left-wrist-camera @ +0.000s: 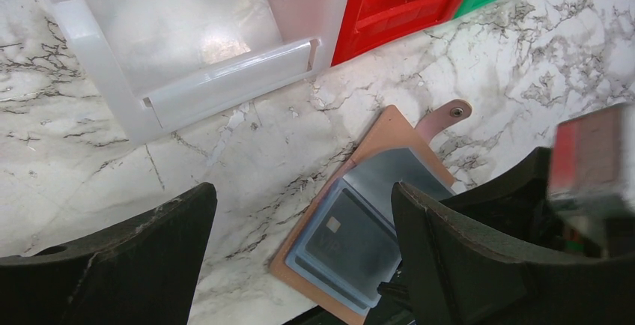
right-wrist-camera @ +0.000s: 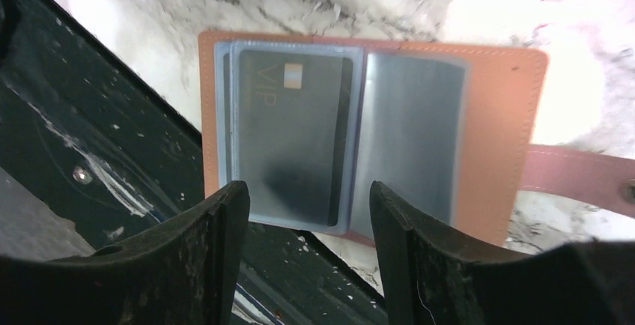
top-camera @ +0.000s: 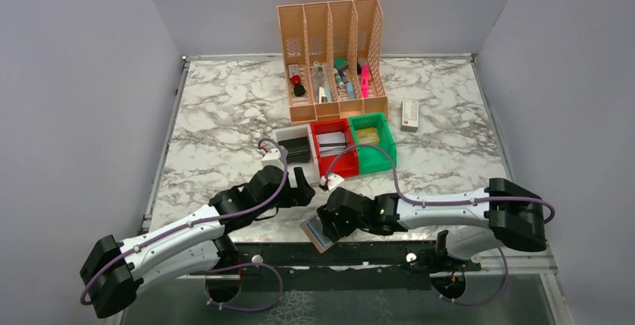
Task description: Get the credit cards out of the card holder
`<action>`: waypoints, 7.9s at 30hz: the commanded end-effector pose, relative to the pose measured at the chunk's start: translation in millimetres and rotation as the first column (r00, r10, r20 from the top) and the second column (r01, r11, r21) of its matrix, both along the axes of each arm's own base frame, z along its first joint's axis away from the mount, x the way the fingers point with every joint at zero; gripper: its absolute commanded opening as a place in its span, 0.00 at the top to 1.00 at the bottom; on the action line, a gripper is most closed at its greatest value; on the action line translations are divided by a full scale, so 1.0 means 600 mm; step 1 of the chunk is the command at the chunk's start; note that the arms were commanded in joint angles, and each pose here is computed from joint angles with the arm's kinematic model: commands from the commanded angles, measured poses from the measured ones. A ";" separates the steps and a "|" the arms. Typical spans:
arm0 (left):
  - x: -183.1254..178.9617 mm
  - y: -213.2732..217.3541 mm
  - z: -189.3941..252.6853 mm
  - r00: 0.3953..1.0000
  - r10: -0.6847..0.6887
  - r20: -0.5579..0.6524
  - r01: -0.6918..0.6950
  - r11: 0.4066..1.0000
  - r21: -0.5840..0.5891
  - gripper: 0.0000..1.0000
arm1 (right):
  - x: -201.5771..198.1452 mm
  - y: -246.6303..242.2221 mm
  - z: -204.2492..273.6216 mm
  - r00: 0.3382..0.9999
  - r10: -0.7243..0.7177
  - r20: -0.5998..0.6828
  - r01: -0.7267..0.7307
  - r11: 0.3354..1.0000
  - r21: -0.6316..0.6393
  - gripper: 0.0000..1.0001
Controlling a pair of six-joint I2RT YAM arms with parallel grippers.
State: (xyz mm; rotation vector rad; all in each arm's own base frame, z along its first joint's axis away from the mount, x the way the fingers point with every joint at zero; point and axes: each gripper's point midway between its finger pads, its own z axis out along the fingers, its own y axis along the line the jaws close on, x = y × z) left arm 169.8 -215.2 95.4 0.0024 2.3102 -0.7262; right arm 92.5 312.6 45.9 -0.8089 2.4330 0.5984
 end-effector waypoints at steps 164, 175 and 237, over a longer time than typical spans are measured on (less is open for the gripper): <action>0.014 0.056 -0.007 0.983 0.181 0.027 -0.182 0.983 0.029 0.09 | -0.025 0.017 -0.083 0.983 0.092 -0.159 -0.099 0.994 -0.037 0.41; 0.015 0.055 -0.011 0.983 0.181 0.026 -0.182 0.982 0.044 0.09 | -0.009 0.015 -0.058 0.998 0.040 -0.057 -0.046 0.993 -0.110 0.35; 0.011 0.053 -0.015 0.986 0.164 0.019 -0.165 0.985 0.041 0.09 | -0.065 0.073 -0.052 0.991 0.099 -0.091 -0.097 0.995 0.021 0.38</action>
